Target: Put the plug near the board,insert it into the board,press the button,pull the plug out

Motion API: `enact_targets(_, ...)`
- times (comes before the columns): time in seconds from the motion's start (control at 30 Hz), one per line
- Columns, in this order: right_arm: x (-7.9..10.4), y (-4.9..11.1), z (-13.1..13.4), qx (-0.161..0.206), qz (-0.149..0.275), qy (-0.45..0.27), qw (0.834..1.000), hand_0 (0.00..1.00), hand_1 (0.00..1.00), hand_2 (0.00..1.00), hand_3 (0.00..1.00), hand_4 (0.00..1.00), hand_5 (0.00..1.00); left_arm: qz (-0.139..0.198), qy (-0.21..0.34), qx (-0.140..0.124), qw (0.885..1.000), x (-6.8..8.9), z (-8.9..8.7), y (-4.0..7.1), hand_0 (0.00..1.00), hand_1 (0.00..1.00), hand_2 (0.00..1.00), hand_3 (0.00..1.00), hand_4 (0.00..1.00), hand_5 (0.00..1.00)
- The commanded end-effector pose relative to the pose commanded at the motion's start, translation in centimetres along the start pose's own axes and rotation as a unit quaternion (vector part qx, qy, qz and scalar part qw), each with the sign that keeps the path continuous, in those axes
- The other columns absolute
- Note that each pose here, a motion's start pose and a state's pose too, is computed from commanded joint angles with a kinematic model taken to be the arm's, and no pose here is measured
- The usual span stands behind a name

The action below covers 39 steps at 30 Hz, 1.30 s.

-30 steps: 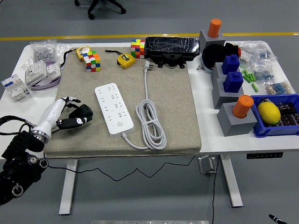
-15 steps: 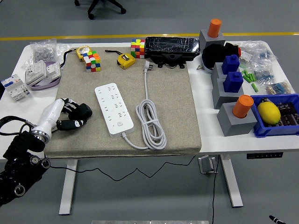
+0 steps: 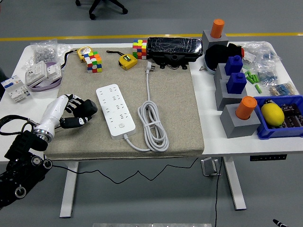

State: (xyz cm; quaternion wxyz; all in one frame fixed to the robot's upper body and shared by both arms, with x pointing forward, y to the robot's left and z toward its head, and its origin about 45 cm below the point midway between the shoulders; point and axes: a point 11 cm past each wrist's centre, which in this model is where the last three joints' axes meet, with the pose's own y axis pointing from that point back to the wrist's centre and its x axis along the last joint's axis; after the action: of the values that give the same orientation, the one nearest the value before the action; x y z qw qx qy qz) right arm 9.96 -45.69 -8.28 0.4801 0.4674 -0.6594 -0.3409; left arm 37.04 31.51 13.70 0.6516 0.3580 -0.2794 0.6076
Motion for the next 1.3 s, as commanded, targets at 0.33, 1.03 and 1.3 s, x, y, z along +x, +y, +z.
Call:
enact_targets(0.33,0.0,0.0,-0.2,0.002,0.0,-0.001,1.0,0.65,0.647,0.647,0.569,0.991,0.561,-0.015,-0.007,-0.03,0.999,-0.1,2.0,-1.0,0.43,0.44,0.473,0.541,0.715,0.002)
enact_targets(1.03,0.0,0.0,-0.3,0.002,0.0,-0.001,1.0,0.65,0.647,0.647,0.568,0.991,0.56,-0.042,-0.023,-0.029,0.998,-1.4,2.1,-1.3,0.435,0.44,0.473,0.541,0.713,0.002)
enact_targets(1.3,0.1,0.0,-0.2,0.001,0.0,-0.001,1.0,0.65,0.647,0.646,0.568,0.99,0.56,-0.042,-0.027,-0.025,0.998,-1.4,1.9,-1.4,0.433,0.442,0.475,0.542,0.716,0.002)
